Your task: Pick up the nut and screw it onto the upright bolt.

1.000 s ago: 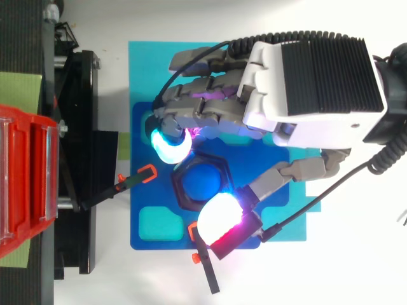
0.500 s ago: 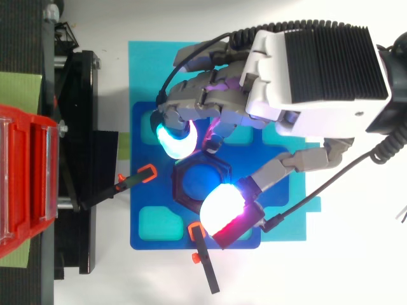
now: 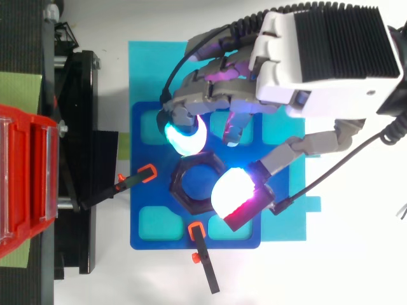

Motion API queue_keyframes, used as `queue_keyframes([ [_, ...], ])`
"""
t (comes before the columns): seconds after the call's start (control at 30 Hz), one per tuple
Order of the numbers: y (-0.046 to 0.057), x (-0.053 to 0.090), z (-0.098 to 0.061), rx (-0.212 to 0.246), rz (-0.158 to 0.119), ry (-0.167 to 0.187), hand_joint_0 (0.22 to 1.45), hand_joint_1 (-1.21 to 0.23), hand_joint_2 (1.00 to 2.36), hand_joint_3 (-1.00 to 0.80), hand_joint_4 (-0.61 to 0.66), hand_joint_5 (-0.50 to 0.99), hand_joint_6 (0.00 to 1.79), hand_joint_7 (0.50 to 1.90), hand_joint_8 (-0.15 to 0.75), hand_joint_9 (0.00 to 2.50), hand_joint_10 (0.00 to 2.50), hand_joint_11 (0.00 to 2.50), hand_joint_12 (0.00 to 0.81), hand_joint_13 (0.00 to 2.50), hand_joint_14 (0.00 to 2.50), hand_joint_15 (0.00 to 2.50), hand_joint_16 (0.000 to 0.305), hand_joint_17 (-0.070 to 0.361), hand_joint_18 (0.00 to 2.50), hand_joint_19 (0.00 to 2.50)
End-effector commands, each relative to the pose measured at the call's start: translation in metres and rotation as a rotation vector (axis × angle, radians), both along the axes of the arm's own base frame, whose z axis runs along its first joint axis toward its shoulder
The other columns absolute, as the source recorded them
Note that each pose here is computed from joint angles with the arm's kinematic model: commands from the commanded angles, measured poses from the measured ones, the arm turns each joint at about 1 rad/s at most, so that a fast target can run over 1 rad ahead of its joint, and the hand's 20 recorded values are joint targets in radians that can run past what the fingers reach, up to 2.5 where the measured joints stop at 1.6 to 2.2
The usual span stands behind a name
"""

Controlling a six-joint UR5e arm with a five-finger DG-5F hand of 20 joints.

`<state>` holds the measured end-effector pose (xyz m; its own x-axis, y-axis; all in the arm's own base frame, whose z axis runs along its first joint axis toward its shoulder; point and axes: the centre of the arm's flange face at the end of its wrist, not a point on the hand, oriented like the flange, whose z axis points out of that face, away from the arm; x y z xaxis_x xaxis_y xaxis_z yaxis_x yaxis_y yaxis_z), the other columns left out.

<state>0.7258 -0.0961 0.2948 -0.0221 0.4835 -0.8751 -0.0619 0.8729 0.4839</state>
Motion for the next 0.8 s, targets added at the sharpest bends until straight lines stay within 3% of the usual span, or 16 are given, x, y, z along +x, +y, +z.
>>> queue_keyframes([
  [0.0,-0.003,-0.005,0.006,-0.006,0.007,0.015,0.49,-0.55,1.0,-0.5,-0.1,0.09,0.5,1.29,0.164,1.45,0.0,0.15,0.282,0.76,0.0,0.11,0.032,0.073,0.52,0.21],
  [0.37,-0.006,-0.017,0.006,-0.058,0.011,0.091,0.49,-0.55,1.0,-0.5,-0.1,0.09,0.5,1.29,0.146,1.48,0.0,0.14,0.277,0.76,0.0,0.11,0.031,0.07,0.51,0.21],
  [0.57,-0.007,-0.022,0.013,-0.058,0.008,0.108,0.49,-0.55,1.0,-0.5,-0.08,0.1,0.5,1.31,0.059,1.57,0.0,0.11,0.248,0.82,0.01,0.11,0.027,0.062,0.6,0.26],
  [0.77,-0.007,-0.024,0.016,-0.064,0.01,0.111,0.48,-0.53,1.0,-0.5,-0.05,0.1,0.5,1.32,0.069,1.59,0.0,0.1,0.245,0.84,0.0,0.12,0.028,0.064,0.63,0.26],
])
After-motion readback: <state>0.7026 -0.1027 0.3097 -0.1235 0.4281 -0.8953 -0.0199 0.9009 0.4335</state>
